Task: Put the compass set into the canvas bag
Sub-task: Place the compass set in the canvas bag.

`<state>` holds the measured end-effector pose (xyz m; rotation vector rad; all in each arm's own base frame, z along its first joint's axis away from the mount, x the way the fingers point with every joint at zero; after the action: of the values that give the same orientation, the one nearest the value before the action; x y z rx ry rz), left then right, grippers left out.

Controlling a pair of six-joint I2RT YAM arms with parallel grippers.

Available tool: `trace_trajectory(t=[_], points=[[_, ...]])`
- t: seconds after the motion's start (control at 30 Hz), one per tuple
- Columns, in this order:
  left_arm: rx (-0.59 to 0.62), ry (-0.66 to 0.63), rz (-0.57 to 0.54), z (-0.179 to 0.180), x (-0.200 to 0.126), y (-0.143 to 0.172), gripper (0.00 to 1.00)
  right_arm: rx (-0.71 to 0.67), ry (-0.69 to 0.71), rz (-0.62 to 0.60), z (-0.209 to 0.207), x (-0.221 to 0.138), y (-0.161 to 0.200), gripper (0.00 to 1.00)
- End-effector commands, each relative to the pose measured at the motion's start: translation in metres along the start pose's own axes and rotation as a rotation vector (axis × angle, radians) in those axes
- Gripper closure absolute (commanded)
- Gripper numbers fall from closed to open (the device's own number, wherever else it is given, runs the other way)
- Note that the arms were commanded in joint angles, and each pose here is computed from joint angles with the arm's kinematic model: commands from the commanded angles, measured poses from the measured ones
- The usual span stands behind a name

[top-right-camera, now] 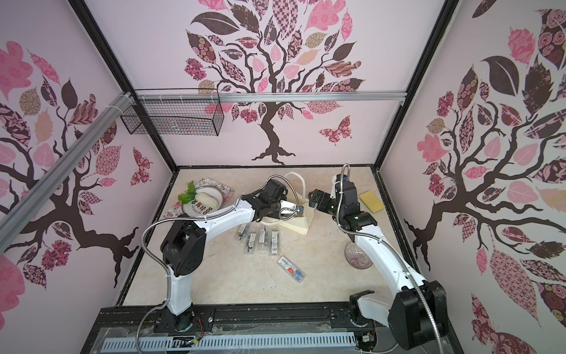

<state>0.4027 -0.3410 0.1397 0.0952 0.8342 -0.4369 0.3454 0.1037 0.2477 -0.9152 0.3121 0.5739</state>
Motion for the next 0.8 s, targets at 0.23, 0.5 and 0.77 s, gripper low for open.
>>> trace_trajectory(t=[0.23, 0.5, 0.77], points=[[0.03, -0.067, 0.106, 0.011, 0.025, 0.0, 0.56, -0.001, -0.019, -0.034, 0.003, -0.009, -0.005, 0.0], [0.012, -0.117, 0.11, 0.021, 0.022, 0.0, 0.44, -0.001, -0.016, -0.026, 0.002, -0.006, -0.003, 0.0], [-0.021, -0.196, 0.111, 0.036, 0.009, 0.0, 0.36, -0.01, -0.015, -0.023, 0.002, -0.006, -0.004, 0.0]])
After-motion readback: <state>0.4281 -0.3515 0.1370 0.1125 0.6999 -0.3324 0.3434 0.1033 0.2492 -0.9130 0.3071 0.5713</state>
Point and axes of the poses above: each gripper's point midway between its finger pads, its own x axis out along the fingers, its own z axis along the line the jaws close on, y = z × x, the point moved 3 cm from there along -x, back along the fingers, and after that the axes turned 5 degrees about x, right-handed, at the moved point
